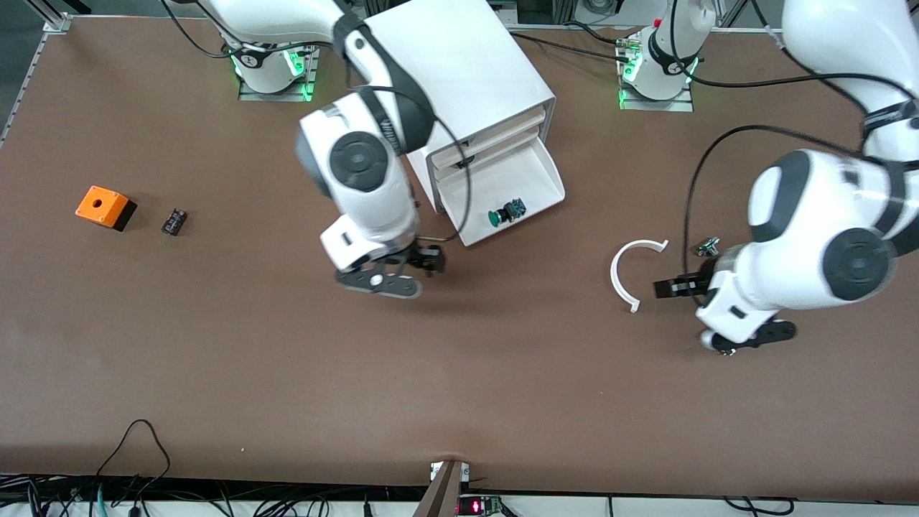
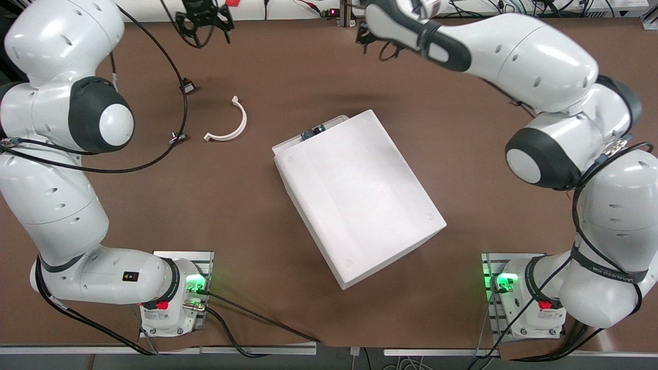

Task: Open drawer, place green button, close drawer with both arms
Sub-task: 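Return the right gripper to rest while the left gripper approaches the drawer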

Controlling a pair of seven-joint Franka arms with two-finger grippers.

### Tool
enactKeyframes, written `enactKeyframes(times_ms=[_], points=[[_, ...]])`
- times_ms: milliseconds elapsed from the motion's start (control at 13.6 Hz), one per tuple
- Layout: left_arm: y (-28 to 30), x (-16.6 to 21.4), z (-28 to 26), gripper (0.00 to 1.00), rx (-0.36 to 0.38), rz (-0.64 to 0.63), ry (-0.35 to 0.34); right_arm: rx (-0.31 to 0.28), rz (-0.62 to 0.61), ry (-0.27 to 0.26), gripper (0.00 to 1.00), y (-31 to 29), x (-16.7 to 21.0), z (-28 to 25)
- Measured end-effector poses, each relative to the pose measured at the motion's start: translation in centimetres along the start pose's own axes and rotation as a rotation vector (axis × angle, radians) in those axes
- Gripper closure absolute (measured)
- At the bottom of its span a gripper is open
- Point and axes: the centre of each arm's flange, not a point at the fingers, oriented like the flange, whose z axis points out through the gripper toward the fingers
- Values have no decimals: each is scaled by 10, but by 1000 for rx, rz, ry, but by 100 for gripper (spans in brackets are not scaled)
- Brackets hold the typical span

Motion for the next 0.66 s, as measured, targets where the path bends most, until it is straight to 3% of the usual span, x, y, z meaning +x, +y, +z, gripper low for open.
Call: enactKeyframes(times_ms=[369,590,664], points=[[57,-20,50,9,-52,-178,25,-92,-200,-22,1,107,47,-40],[100,-49,87,9,-102,-222,47,-111,-194,-34,1,150,59,-55],[115,-65,105,10,-87,-230,65,-111,-178,-32,1,161,61,-63]])
